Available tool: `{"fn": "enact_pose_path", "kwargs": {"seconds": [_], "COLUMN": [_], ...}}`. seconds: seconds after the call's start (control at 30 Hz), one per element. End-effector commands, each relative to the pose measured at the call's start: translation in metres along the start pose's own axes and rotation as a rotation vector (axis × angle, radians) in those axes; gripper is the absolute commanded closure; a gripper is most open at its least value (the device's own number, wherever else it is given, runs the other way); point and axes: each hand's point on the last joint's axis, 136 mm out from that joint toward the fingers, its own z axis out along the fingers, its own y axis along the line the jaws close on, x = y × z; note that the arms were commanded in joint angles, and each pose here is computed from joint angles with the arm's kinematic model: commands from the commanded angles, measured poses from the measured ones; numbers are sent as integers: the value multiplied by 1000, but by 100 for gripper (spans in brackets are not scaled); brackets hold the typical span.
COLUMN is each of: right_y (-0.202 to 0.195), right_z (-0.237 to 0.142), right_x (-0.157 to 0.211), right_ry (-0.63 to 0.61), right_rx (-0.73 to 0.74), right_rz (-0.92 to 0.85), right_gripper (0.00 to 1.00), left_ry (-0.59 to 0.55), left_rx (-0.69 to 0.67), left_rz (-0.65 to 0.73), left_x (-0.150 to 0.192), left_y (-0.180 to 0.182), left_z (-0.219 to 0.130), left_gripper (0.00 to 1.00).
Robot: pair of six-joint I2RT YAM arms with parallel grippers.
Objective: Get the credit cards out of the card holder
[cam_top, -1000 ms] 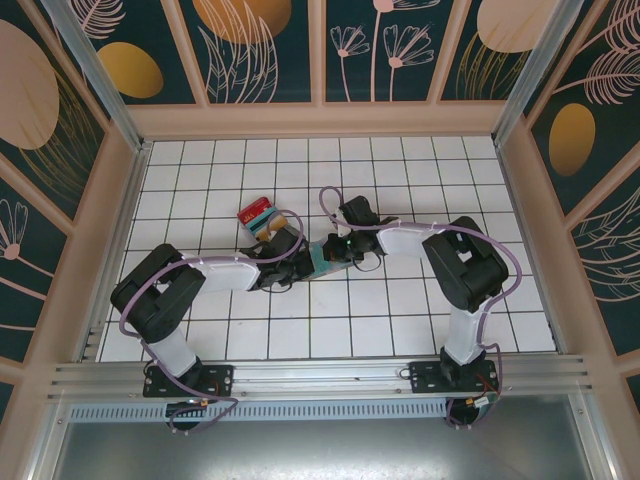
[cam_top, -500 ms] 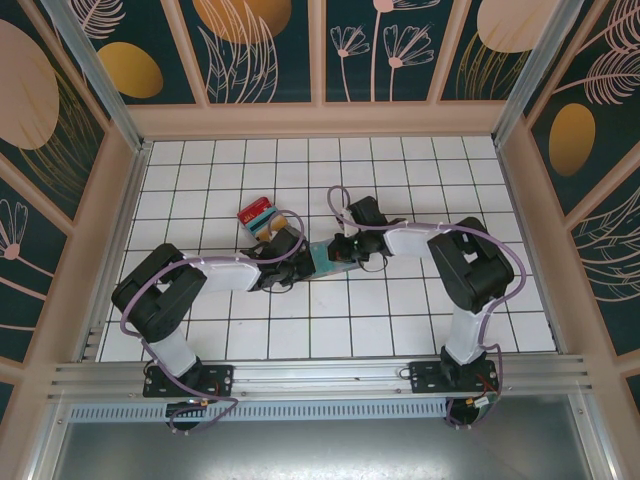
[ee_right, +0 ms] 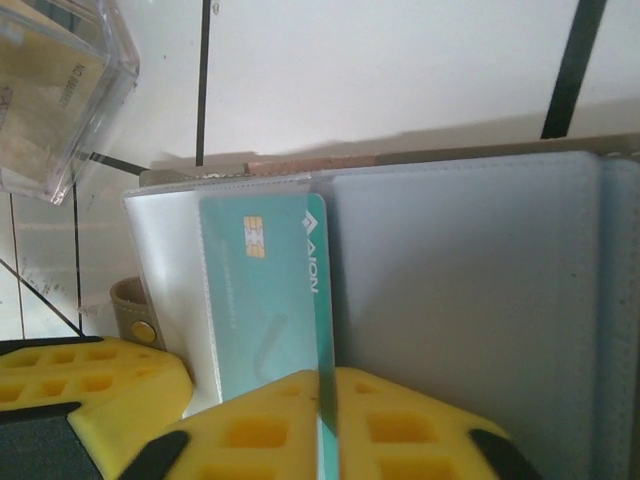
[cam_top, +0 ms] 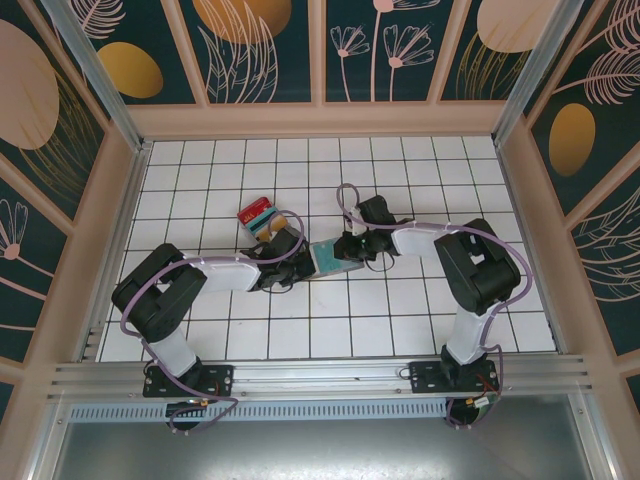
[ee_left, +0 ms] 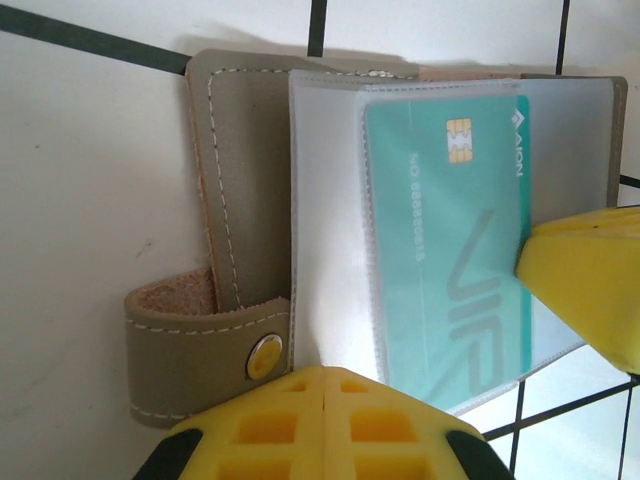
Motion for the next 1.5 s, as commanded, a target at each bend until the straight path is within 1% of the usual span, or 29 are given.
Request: {"fn": "enact_pose_path", "kwargs": {"seconds": [0.0,0.2,0.37,0.6,0.87,1.07,1.17,1.47], "right_y": [2,4,4,-4,-13,-12,-16,-34], "right_z": [-1,1,2,-2,-9,-9,-10,-32], "right_x": [4,6,6,2,-2,-2,-2,-11], "right_ry": [8,14,17,-3,-23,-20,-28,-90], "right_rx": [-9,-25,-26,9,18,9,33,60], "right_rz": [-11,-11,-10,2,18,20,25,69], "right_gripper": [82,83,100,100,100,100,100,100], "left_ry": [50,53,54,54,57,55,51,53], "left_rx": [-80,-79,-80,-83,-84,-83,-78,-76], "left_rz": [-16,-14,-13,-14,-14,-15,-12,-14], "left_x": [14,13,13,14,15,15,14,14], "left_y": [24,23,23,24,25,25,23,24], "left_z": [7,7,8,7,6,6,5,6], "left_gripper": [100,100,100,100,100,100,100,100]}}
